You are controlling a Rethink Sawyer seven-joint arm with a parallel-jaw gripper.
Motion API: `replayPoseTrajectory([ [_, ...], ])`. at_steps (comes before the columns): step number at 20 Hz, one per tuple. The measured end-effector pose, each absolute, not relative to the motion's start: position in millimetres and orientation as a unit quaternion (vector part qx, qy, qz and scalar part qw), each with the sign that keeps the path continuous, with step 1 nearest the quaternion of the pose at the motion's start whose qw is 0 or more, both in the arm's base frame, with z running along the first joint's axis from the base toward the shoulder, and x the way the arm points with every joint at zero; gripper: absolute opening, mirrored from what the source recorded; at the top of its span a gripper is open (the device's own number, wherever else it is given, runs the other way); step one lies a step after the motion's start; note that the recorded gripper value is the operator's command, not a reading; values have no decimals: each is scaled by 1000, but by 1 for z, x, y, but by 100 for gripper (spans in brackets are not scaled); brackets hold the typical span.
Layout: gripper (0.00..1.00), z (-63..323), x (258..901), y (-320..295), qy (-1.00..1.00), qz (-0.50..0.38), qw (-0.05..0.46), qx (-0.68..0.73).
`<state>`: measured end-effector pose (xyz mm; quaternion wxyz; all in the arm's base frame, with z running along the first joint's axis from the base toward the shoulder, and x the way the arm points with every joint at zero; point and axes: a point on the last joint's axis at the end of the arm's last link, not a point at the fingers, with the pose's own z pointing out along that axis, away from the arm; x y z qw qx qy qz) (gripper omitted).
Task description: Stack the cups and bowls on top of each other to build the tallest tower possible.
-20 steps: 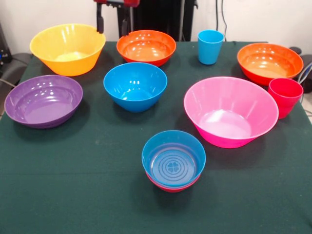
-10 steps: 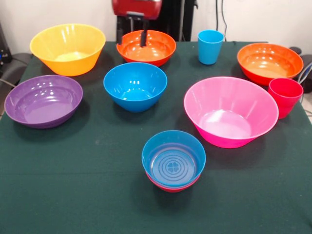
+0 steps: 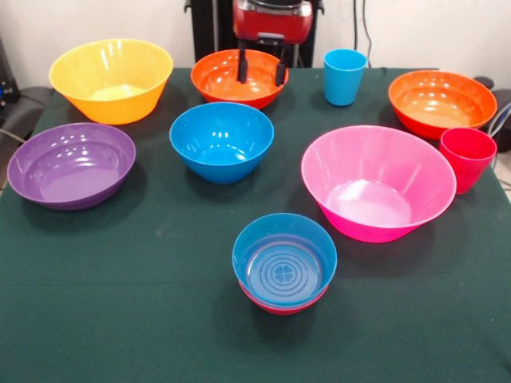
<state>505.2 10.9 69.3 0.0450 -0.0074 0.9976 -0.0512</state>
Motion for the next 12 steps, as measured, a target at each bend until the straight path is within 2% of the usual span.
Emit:
replayPoseTrajectory([
  [6,100,55,507,19,998,-51,39,5],
  [12,100,27,509,-1,998,-56,37,19],
])
